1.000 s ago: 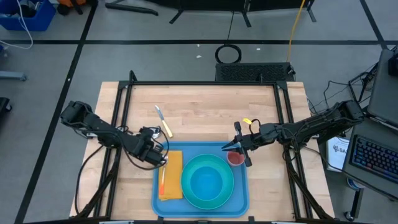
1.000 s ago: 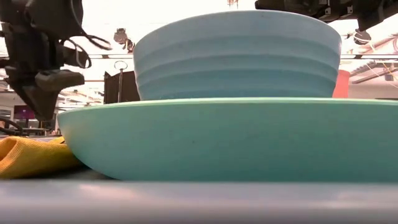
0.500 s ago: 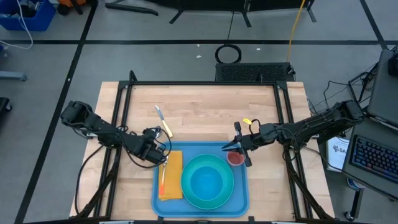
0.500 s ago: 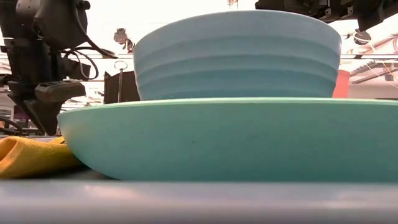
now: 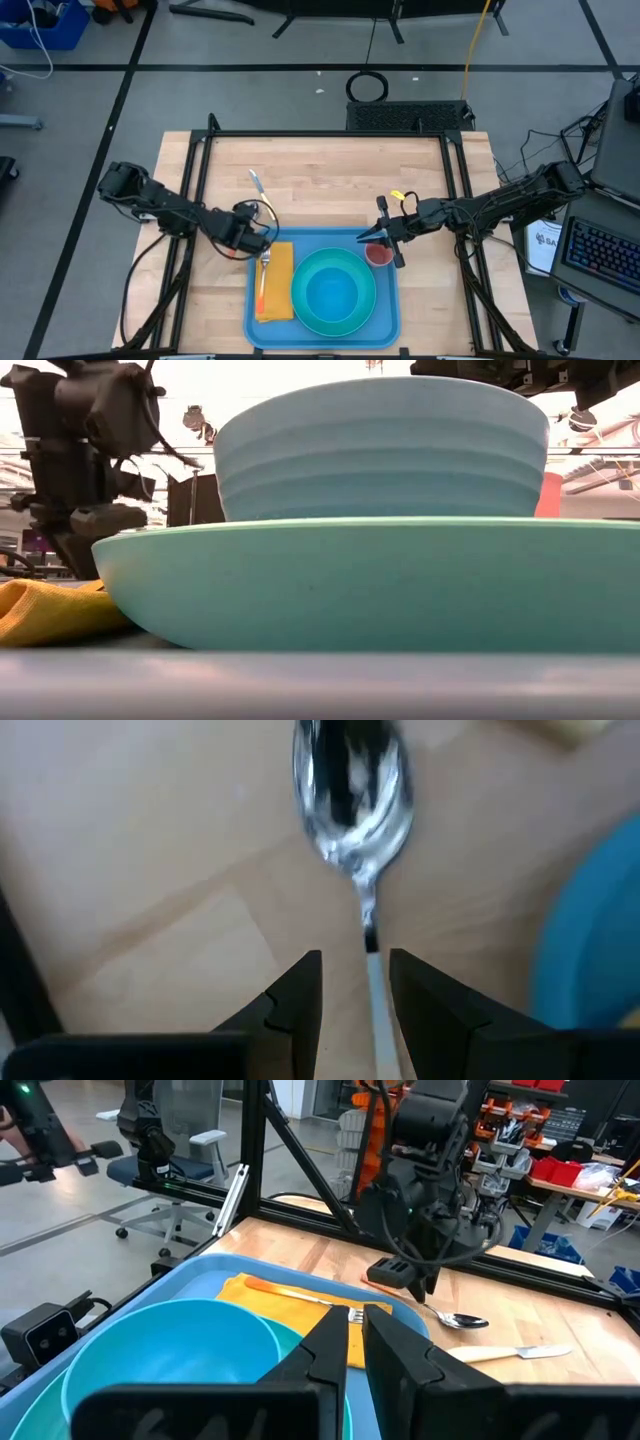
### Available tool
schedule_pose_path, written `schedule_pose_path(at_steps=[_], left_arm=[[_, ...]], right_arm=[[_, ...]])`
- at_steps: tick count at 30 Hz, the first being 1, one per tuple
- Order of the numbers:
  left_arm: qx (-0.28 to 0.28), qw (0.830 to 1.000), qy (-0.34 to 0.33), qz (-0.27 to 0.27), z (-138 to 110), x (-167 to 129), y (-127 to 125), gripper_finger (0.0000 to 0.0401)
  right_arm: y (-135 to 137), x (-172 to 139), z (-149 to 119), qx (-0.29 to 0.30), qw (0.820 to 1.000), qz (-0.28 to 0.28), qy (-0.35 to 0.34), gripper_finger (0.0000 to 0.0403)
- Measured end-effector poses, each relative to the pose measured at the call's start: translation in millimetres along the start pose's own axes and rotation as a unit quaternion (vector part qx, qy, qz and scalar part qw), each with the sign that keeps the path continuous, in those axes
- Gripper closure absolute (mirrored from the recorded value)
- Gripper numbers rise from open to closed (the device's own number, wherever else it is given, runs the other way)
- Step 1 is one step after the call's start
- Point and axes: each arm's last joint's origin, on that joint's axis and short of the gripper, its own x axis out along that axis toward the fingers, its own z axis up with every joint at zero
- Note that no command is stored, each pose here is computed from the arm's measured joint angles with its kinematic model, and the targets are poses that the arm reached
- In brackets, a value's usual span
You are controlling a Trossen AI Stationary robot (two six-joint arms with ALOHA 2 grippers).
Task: Set up tray
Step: Put the orange spoon on the yellow napkin to the right of the orange fork
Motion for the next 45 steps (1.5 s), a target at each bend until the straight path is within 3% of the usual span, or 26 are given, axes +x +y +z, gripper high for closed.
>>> schedule_pose_path(at_steps=[5,21,25,31,38,45], left_arm=[[-0.012,1.0,0.008,-0.011,-2.3,12.3,3.3,0.0277],[0.012,0.999,0.0,-0.03,-1.6,13.7,0.0,0.0278],[0.016,0.999,-0.001,-0.033,-1.5,13.6,-0.7,0.0307],[0.014,0.999,-0.004,-0.034,-1.4,13.5,-1.1,0.0386],[0.011,0.999,-0.006,-0.031,-1.3,13.7,-0.6,0.0369],[0.002,1.0,-0.021,-0.02,-0.6,14.3,0.8,0.0388]], right_arm=[[0.0,0.0,-0.2,0.0,1.0,0.0,0.001,0.0374],[-0.1,0.0,-0.6,0.0,1.0,-0.002,0.003,0.0374],[-0.1,0.0,-0.7,0.0,1.0,-0.002,0.003,0.0374],[-0.1,0.0,-0.6,0.0,1.0,-0.002,0.003,0.0374],[-0.1,0.0,-0.6,0.0,1.0,-0.002,0.003,0.0374],[0.1,1.5,-2.5,0.0,1.0,-0.003,0.008,0.0374]])
